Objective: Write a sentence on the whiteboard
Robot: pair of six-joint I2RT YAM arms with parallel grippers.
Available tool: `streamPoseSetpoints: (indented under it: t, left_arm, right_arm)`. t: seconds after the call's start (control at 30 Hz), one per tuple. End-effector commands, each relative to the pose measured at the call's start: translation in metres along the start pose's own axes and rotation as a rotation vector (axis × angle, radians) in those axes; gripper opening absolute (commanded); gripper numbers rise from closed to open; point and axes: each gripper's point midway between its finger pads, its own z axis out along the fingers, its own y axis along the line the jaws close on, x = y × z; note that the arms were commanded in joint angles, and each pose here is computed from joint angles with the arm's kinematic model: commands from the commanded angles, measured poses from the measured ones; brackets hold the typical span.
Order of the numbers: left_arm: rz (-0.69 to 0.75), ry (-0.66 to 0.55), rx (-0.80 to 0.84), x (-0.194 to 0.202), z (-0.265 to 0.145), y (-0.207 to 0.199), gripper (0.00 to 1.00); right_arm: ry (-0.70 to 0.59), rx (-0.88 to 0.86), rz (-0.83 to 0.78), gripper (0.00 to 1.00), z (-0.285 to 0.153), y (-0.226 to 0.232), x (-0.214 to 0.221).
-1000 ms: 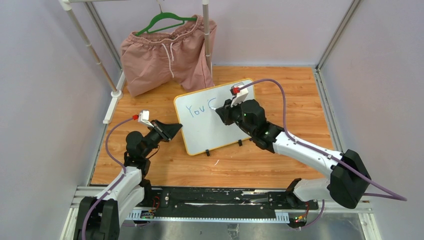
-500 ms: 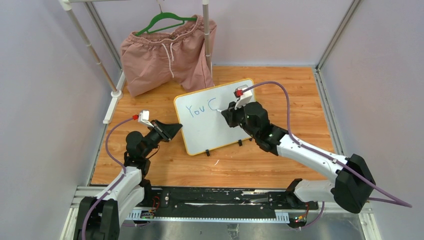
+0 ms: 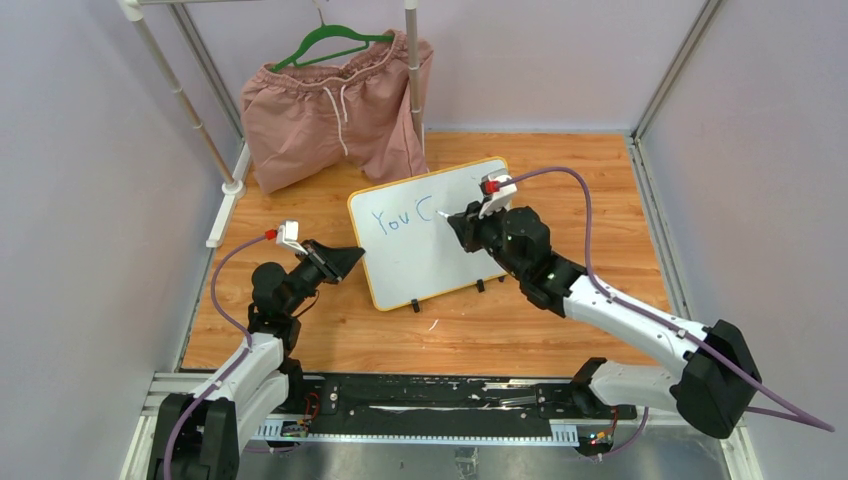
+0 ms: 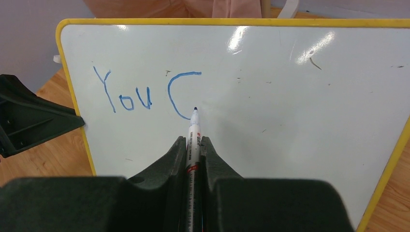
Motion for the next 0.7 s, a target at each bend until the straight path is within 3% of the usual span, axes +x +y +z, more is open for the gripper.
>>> streamPoseSetpoints:
  t: [0.0, 0.67]
  left_arm:
    - [0.024, -0.028, 0.044, -0.006, -0.001, -0.010, 0.00]
    - [0.023, -0.028, 0.046, -0.006, -0.001, -0.011, 0.00]
  right_arm:
    - [-0.009, 0.020, -0.006, 0.00, 0.006, -0.002, -0.016]
    - [0.024, 0.108, -0.020, 0.00, 0.016, -0.017, -0.014]
